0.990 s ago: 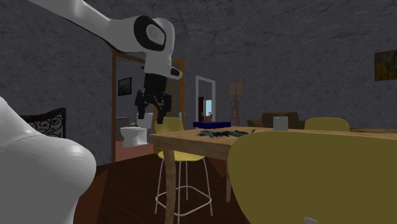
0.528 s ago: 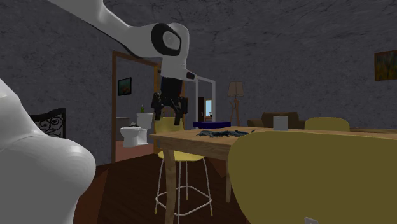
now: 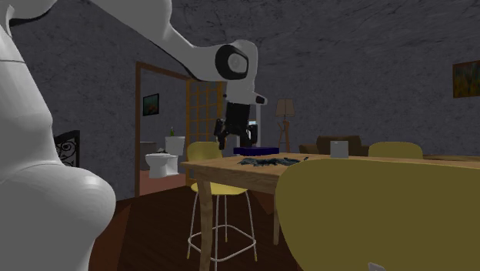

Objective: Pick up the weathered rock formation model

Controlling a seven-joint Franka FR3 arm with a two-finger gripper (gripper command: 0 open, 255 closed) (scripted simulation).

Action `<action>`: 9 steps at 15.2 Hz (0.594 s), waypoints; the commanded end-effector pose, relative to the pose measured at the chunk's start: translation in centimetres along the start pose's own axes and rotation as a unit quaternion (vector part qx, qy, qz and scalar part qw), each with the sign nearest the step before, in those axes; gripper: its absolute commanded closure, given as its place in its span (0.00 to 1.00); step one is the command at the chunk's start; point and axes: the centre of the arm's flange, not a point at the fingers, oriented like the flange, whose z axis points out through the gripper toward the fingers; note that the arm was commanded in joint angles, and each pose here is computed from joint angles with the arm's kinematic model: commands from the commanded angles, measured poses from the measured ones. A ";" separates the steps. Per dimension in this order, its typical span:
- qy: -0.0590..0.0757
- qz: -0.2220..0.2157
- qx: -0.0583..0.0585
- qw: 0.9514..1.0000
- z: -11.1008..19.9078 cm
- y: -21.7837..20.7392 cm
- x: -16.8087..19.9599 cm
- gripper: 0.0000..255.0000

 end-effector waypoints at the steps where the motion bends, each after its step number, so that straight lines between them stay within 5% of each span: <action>1: 0.010 -0.002 0.002 1.000 0.1 1.8 1.8 0.00; 9: 0.048 -0.009 0.011 0.999 0.4 8.0 9.4 0.00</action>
